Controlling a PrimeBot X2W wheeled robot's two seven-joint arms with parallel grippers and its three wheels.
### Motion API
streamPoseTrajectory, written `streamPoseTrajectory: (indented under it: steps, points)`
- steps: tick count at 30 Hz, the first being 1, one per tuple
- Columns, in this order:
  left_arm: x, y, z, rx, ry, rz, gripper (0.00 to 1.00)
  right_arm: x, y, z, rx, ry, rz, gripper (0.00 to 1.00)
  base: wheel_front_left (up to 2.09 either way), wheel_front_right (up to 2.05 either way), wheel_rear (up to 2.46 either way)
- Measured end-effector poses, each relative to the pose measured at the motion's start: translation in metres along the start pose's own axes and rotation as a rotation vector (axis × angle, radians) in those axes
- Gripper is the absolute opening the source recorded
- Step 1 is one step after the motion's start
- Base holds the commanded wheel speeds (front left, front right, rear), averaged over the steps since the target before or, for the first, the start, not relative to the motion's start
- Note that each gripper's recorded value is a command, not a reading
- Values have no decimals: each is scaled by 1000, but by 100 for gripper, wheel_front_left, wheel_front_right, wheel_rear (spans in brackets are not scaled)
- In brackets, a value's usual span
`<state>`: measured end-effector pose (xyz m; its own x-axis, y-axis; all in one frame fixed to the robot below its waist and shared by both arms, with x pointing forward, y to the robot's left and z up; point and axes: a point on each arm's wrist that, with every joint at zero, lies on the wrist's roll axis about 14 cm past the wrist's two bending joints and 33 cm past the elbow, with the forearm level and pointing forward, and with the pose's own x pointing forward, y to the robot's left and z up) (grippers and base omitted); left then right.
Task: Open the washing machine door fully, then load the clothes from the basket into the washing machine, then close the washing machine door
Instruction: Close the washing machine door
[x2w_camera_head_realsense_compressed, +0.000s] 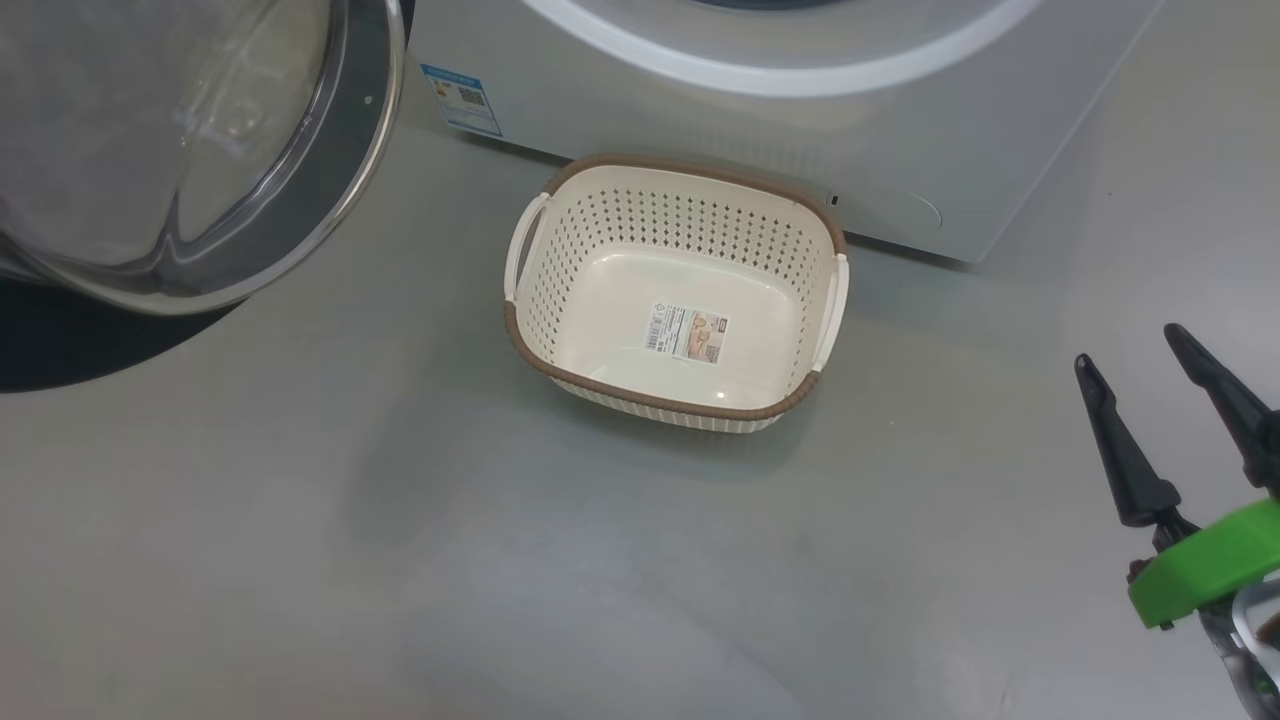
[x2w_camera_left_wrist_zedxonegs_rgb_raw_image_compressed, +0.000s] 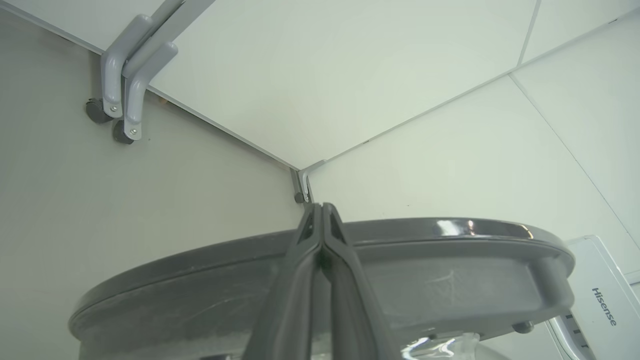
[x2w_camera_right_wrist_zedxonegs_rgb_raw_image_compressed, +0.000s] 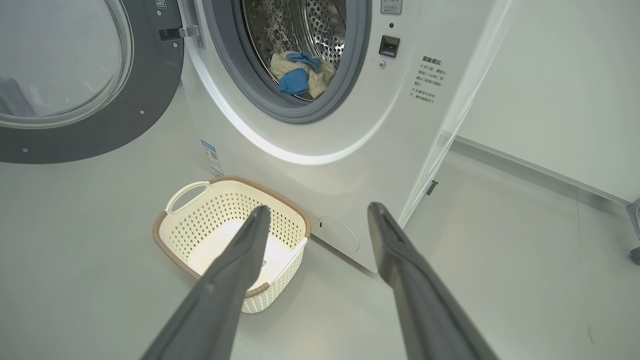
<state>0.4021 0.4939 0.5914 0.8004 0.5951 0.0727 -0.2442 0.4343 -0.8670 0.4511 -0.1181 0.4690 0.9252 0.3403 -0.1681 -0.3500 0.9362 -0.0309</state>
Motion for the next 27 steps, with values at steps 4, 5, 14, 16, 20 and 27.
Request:
streamPoseTrajectory:
  steps: [4, 5, 14, 16, 20, 27]
  points:
    - [0, -12, 4, -7, -50, -38, 0, 0, 3, 0, 0, 6, 9, 100, 0, 0, 0]
    - [0, -11, 4, -8, -56, -37, 0, -1, 3, 0, -1, 5, 9, 100, 0, 0, 0]
    - [-1, 10, 1, 13, -86, 32, 0, -4, 1, 1, -5, 4, 1, 100, 0, 0, 0]
    - [0, 14, 0, 24, -89, 48, 0, -5, 0, 2, -5, 4, -2, 100, 0, 0, 0]
    - [4, 13, -1, 18, -102, 53, 0, -8, -4, 2, -8, 5, -10, 100, 0, 0, 0]
    - [8, 11, -5, 6, -72, 46, 0, -9, -7, 0, -3, 11, -19, 100, 0, 0, 0]
